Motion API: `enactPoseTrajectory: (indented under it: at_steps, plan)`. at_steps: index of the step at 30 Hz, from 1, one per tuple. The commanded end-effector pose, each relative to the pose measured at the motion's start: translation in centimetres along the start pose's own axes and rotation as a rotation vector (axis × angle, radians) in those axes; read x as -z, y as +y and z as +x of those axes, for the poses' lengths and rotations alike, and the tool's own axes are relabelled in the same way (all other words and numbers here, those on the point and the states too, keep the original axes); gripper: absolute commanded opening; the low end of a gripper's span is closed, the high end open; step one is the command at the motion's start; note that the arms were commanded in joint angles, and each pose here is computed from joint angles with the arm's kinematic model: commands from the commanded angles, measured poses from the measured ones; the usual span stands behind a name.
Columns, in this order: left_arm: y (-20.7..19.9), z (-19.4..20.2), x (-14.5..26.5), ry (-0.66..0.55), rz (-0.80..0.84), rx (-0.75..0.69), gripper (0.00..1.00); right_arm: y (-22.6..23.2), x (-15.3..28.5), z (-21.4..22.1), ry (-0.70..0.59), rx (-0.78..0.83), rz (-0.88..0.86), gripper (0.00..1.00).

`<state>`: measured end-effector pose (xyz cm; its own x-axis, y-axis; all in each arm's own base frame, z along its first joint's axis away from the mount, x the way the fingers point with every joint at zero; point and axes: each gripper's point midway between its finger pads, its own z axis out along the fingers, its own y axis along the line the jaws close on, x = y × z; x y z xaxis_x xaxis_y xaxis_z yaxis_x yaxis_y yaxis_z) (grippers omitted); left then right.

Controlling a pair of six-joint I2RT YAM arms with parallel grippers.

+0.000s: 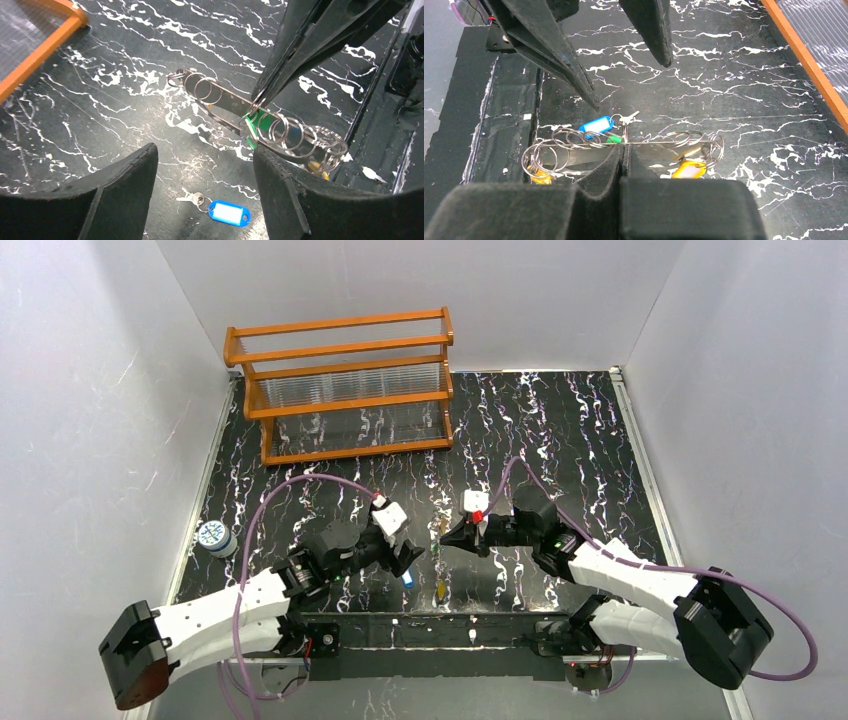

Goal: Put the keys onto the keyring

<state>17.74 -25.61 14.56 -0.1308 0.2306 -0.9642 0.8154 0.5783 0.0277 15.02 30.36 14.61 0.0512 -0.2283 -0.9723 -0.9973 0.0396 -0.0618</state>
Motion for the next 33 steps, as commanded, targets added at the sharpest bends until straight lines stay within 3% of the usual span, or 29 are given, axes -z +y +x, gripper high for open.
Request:
enactPoseTrajectory:
  at_steps: [1, 6, 15, 21, 25, 33]
  plan:
    - [-0.5, -0.5, -0.8, 0.020, 0.131, 0.043, 0.67, -0.4, 0.2, -2.3, -0.104, 0.039, 0.000, 0.01]
    - [-0.9, -1.4, -1.1, -0.044, 0.284, 0.144, 0.63, -0.1, 0.6, -2.3, -0.134, 0.031, -0.011, 0.01]
    - [-1.8, -3.9, 0.3, -0.276, 0.358, 0.016, 0.57, 1.0, 0.8, -3.5, -0.184, 0.051, -0.084, 0.01]
    - [-3.0, -4.0, 0.4, -0.285, 0.442, -0.010, 0.51, 1.8, 0.8, -4.3, -0.213, 0.059, -0.139, 0.01]
    - [-4.3, -4.3, 0.4, -0.288, 0.532, -0.011, 0.41, 1.9, 0.6, -4.5, -0.214, 0.048, -0.159, 0.01]
    - [-4.6, -4.2, 0.0, -0.278, 0.559, 0.007, 0.32, 1.4, 0.4, -4.7, -0.213, 0.037, -0.141, 0.01]
